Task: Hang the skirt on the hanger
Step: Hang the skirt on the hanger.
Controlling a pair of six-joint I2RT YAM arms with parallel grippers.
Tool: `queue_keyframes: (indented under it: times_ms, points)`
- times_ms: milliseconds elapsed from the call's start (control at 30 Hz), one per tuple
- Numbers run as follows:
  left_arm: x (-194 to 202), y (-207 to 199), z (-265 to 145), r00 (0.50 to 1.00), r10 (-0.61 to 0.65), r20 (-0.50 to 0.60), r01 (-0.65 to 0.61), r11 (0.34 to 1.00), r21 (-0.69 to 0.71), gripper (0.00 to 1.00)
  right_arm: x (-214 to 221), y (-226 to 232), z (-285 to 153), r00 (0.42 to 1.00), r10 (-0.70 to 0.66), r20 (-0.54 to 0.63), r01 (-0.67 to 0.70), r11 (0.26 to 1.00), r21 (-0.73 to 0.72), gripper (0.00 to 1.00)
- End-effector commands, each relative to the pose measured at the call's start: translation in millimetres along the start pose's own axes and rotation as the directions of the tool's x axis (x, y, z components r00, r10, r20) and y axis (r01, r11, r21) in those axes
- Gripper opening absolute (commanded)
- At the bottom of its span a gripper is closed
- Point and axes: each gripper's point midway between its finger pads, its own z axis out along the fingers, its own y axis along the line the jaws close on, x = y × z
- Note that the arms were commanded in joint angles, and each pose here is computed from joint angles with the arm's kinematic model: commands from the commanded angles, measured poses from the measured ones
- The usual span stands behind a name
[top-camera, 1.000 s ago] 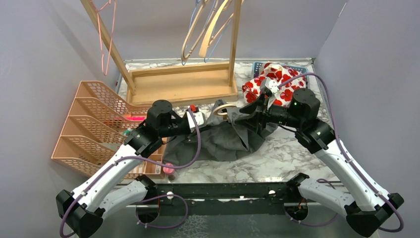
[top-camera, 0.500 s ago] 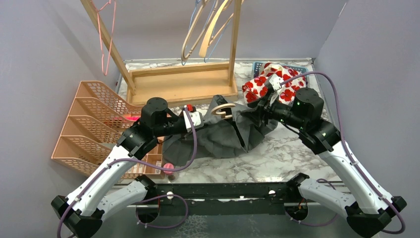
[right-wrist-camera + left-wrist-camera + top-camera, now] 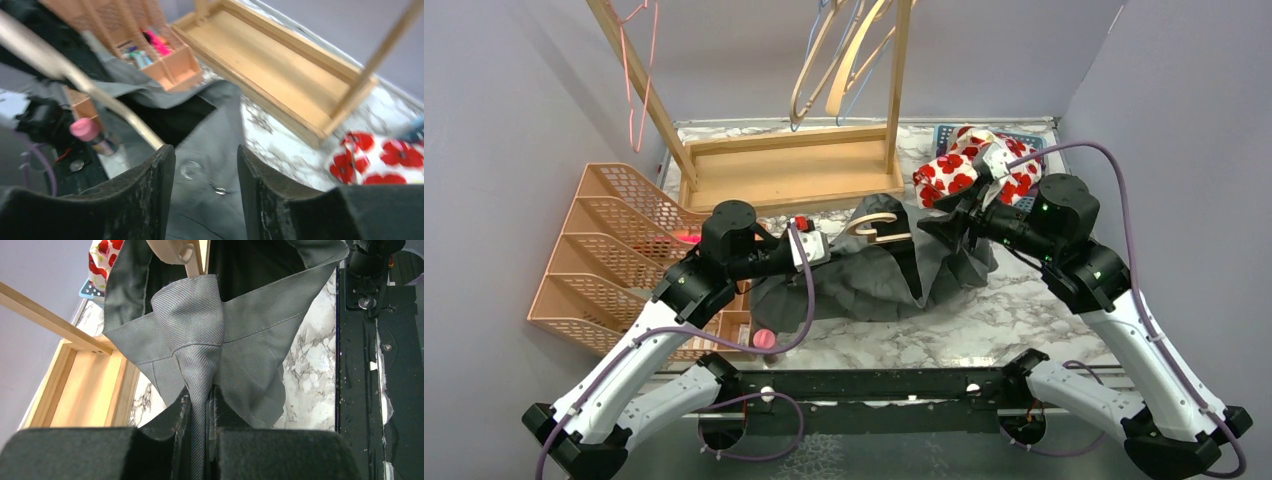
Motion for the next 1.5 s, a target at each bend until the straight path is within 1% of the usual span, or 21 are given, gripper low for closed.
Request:
queue_keyframes:
  times_ms: [0, 100, 200, 267, 333, 433, 600, 733, 767, 867, 933, 967, 1000, 1033, 1100, 1200, 1267, 1400, 1467]
  points:
    - [-38.6, 8.0, -2.9, 0.990, 0.088, 0.109, -0.087, 0.996, -0.006, 0.00, -34.0, 52.2, -9.7, 0.981, -0.132, 0.141, 0.169, 0.939, -0.299, 0.54]
    - [-39.1, 7.0, -2.1, 0.990, 0.089, 0.112, -0.090, 0.996, 0.002, 0.00, -17.8, 71.8, -3.7, 0.972, -0.189, 0.140, 0.232, 0.858, -0.459, 0.51]
    - [-39.1, 4.1, -1.6, 0.989, 0.089, 0.118, -0.092, 0.996, 0.018, 0.00, -0.2, 85.5, -2.0, 0.956, -0.244, 0.163, 0.293, 0.764, -0.575, 0.47]
    - [-38.6, 2.8, -1.1, 0.989, 0.088, 0.120, -0.092, 0.995, 0.025, 0.00, 5.4, 88.4, 0.4, 0.945, -0.267, 0.186, 0.325, 0.727, -0.605, 0.45]
    - [-37.4, 1.4, -0.6, 0.989, 0.086, 0.119, -0.091, 0.995, 0.033, 0.00, 8.3, 86.7, 5.9, 0.938, -0.286, 0.197, 0.345, 0.713, -0.610, 0.45]
    - [-35.4, -0.4, 0.3, 0.990, 0.086, 0.116, -0.091, 0.995, 0.044, 0.00, 12.4, 79.3, 16.7, 0.936, -0.310, 0.170, 0.347, 0.718, -0.604, 0.45]
    - [-33.8, -2.4, 0.7, 0.990, 0.087, 0.112, -0.094, 0.994, 0.056, 0.00, 32.3, 68.7, 30.0, 0.940, -0.334, 0.068, 0.302, 0.723, -0.621, 0.44]
    - [-32.8, -4.0, 1.3, 0.990, 0.089, 0.111, -0.097, 0.993, 0.068, 0.00, 44.2, 57.9, 40.8, 0.939, -0.344, 0.012, 0.283, 0.750, -0.598, 0.42]
    - [-32.7, -3.8, 1.5, 0.990, 0.089, 0.109, -0.097, 0.993, 0.069, 0.00, 45.5, 56.5, 42.4, 0.938, -0.347, 0.004, 0.280, 0.752, -0.596, 0.40]
    - [-30.0, -4.1, 1.4, 0.992, 0.086, 0.097, -0.093, 0.993, 0.070, 0.00, 45.5, 54.1, 45.3, 0.936, -0.352, 0.000, 0.284, 0.754, -0.592, 0.28]
    - [-28.8, -3.3, 0.5, 0.993, 0.078, 0.091, -0.083, 0.995, 0.060, 0.00, 42.8, 54.1, 45.2, 0.933, -0.359, 0.014, 0.298, 0.752, -0.588, 0.15]
    - [-28.6, -0.1, -0.1, 0.995, 0.060, 0.084, -0.063, 0.997, 0.038, 0.03, 40.8, 53.8, 44.0, 0.930, -0.366, 0.026, 0.313, 0.753, -0.579, 0.07]
    - [-26.9, 3.5, -0.7, 0.997, 0.031, 0.071, -0.032, 0.999, 0.014, 0.09, 37.9, 52.7, 43.1, 0.926, -0.376, 0.041, 0.331, 0.755, -0.565, 0.02]
    - [-25.5, 7.2, -1.8, 0.998, 0.009, 0.060, -0.009, 1.000, -0.013, 0.15, 34.5, 51.9, 41.8, 0.921, -0.386, 0.060, 0.353, 0.757, -0.549, 0.01]
    - [-20.8, 13.7, -5.6, 0.999, -0.030, 0.039, 0.033, 0.997, -0.073, 0.20, 24.2, 50.1, 38.2, 0.908, -0.405, 0.105, 0.399, 0.764, -0.507, 0.01]
    - [-9.2, 18.4, -14.3, 0.997, -0.075, 0.016, 0.076, 0.985, -0.156, 0.22, 7.6, 48.7, 30.3, 0.896, -0.420, 0.145, 0.437, 0.777, -0.454, 0.01]
    - [-1.8, 21.7, -22.6, 0.994, -0.105, 0.006, 0.104, 0.970, -0.221, 0.21, -1.2, 50.3, 24.6, 0.893, -0.422, 0.154, 0.444, 0.777, -0.445, 0.01]
    - [16.1, 28.8, -43.1, 0.986, -0.162, -0.036, 0.139, 0.925, -0.354, 0.17, -15.5, 49.3, 14.0, 0.883, -0.439, 0.163, 0.466, 0.785, -0.410, 0.01]
    - [19.9, 29.1, -50.7, 0.984, -0.172, -0.039, 0.144, 0.910, -0.389, 0.18, -19.9, 49.3, 9.4, 0.877, -0.449, 0.170, 0.478, 0.784, -0.395, 0.01]
